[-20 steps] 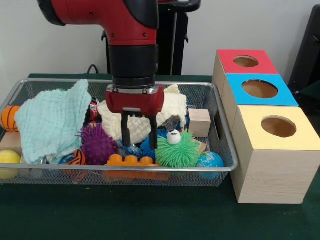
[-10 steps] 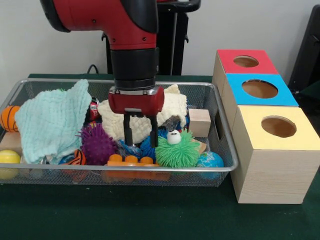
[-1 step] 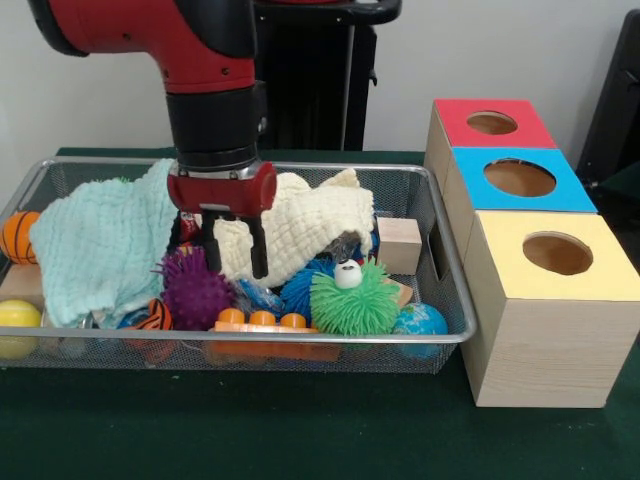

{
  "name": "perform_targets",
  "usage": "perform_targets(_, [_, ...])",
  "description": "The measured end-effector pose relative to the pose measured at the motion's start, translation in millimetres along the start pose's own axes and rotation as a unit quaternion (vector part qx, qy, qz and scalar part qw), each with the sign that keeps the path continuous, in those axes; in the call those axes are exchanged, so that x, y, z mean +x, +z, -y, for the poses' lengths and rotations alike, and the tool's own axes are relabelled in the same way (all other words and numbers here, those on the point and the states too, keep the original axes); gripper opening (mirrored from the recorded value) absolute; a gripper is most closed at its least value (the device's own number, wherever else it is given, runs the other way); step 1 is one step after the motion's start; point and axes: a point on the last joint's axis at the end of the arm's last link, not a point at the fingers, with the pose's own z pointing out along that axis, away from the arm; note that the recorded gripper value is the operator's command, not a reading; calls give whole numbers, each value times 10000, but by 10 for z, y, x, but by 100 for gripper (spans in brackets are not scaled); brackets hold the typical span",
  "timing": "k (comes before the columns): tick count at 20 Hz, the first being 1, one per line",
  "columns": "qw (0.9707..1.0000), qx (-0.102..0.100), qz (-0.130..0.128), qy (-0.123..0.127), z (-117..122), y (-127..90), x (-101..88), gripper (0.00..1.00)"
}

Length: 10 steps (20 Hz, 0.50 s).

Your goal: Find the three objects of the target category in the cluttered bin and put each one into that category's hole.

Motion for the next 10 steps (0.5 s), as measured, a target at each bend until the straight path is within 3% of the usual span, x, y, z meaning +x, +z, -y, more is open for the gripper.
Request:
perform_targets(3, [9995,46,-302,-86,103,-10,83,100])
perform_targets(10, [9981,28,-297,-544,-9,12,174,100])
